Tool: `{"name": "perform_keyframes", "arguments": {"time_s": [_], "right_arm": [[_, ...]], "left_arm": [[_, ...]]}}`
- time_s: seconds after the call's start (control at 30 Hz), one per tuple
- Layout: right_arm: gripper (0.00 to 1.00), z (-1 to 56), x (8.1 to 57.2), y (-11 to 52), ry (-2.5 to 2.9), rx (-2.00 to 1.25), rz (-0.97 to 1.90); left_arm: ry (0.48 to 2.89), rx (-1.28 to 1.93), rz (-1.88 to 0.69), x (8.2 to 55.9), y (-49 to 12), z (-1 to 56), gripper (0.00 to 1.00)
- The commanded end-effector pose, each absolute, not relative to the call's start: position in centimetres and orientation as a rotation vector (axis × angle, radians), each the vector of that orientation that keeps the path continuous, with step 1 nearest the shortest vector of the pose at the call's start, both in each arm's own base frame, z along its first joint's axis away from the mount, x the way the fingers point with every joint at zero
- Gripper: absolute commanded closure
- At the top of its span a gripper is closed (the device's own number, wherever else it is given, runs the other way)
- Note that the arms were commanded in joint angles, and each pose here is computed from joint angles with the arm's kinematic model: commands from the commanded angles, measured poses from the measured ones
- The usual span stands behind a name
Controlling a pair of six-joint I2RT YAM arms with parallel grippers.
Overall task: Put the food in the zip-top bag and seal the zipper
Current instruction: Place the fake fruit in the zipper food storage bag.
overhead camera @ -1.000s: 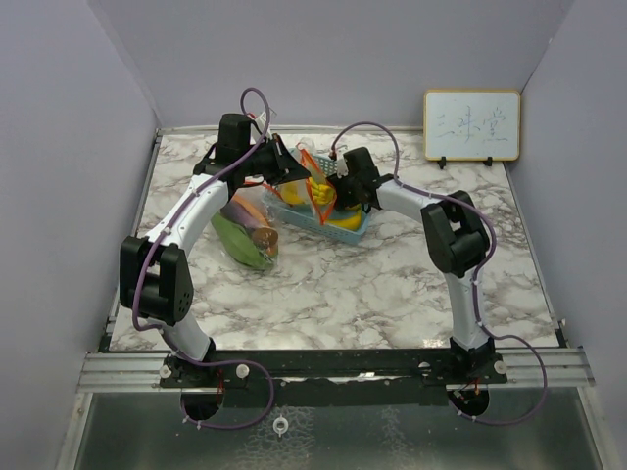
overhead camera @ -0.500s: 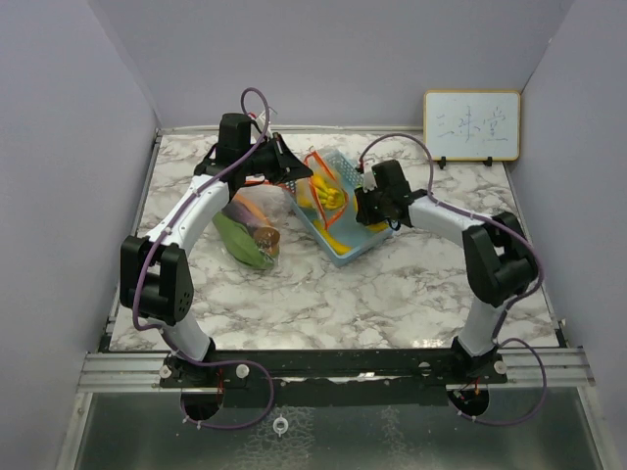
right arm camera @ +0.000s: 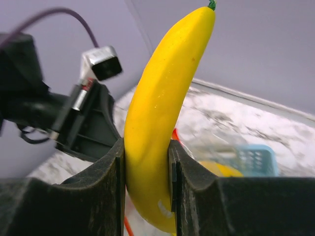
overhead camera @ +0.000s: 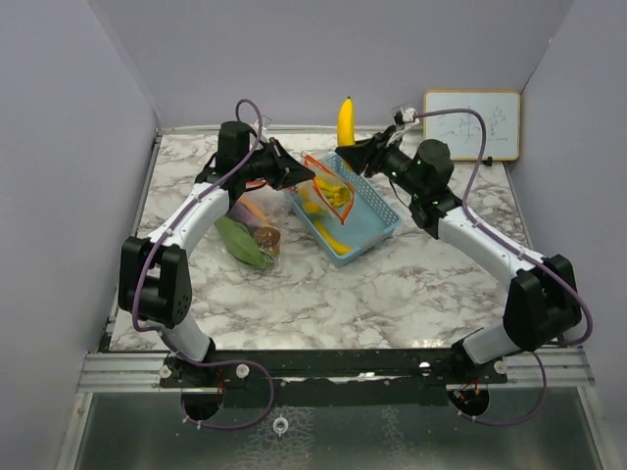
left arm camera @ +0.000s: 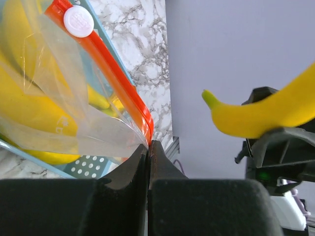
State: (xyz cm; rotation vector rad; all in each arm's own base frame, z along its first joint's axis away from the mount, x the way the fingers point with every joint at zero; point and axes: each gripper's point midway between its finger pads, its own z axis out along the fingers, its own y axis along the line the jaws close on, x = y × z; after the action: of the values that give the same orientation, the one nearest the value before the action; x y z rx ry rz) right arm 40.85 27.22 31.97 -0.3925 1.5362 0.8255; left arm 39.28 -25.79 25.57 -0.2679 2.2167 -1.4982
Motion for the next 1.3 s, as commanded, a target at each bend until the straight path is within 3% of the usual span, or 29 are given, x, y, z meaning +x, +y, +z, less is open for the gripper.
{"name": "perform_keyframes", "arguments": {"time_s": [0.0, 0.3, 0.8, 1.0, 1.27], "right_arm": [[0.97, 35.1, 39.5, 30.1, 1.290, -0.278, 1.207], [0.97, 32.1, 39.5, 32.1, 1.185, -0.136, 1.619], [0.97, 25.7, 41.6, 34.3, 1.330, -0.182, 1.607], [0.97, 24.4, 43.4, 35.0, 1.355, -0.211, 1.509], [0.98, 22.6, 47.5, 34.4, 1.401, -0.357, 1.101]], "left_arm": [[2.156, -0.275, -1.548, 38.2, -25.7, 28.0, 1.00], [2.156, -0.353, -1.524, 37.7, -25.1, 27.3, 1.00], [2.133, -0.380, -1.571, 38.6, -25.5, 27.6, 1.00], [2.121, -0.392, -1.623, 38.6, -25.9, 27.6, 1.00], [2.131, -0.395, -1.636, 38.4, -25.9, 27.3, 1.00]]}}
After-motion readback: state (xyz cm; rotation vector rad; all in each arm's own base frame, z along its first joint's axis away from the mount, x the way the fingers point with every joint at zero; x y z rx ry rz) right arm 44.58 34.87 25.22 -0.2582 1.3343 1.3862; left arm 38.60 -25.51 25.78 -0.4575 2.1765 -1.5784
